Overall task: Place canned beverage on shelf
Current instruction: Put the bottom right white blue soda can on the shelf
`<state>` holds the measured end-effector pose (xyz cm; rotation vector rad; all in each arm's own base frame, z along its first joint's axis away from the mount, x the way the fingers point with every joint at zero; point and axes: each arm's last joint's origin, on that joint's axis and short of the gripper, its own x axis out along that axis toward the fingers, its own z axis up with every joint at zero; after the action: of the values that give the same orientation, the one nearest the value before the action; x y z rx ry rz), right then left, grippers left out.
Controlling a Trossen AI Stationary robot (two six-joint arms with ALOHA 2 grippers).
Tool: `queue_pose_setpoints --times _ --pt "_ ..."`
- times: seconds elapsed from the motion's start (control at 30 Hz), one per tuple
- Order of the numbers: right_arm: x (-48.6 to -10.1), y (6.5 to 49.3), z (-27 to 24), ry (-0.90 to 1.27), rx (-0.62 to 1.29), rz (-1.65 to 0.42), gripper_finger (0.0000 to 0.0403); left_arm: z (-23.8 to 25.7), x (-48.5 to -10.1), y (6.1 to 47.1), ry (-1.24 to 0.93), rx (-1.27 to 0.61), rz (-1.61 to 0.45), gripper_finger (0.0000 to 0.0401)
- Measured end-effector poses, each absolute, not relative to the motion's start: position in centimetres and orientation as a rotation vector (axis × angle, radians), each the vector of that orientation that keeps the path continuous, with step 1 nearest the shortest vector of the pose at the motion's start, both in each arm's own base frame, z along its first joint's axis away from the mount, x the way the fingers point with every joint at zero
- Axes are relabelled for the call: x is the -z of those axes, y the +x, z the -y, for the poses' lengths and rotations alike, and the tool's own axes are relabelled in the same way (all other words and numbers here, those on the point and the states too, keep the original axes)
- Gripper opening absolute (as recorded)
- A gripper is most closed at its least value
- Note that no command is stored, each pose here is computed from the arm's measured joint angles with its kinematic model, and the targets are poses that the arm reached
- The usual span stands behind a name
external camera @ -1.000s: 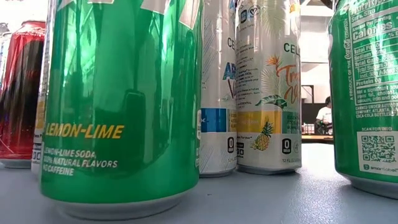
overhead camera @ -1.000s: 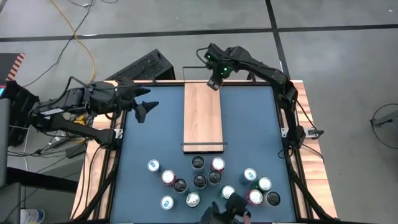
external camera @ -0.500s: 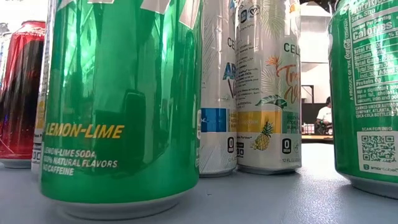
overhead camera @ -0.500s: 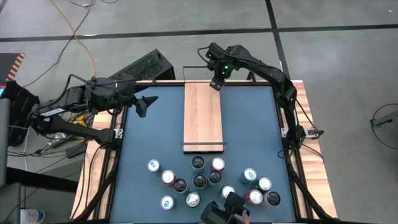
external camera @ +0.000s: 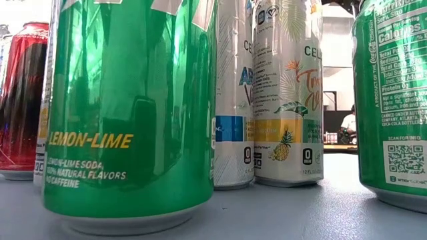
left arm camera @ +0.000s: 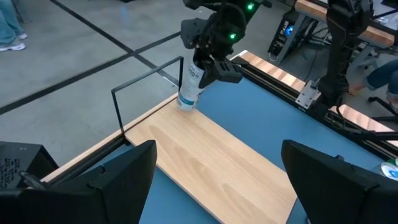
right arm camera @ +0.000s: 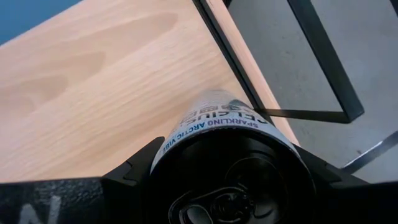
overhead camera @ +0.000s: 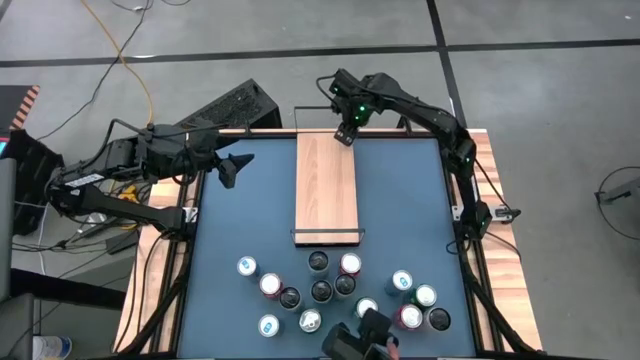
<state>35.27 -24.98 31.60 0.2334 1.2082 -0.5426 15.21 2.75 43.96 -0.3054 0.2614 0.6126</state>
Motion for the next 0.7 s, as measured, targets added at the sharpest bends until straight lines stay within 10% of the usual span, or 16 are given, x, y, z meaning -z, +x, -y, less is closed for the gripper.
queue_pose_setpoints --times 0.7 --pt "-30.0 37.9 23.1 0.149 0.389 -1.223 0.0253 -2.8 -44.0 15.2 -0.303 -0.626 -0.259 0.0332"
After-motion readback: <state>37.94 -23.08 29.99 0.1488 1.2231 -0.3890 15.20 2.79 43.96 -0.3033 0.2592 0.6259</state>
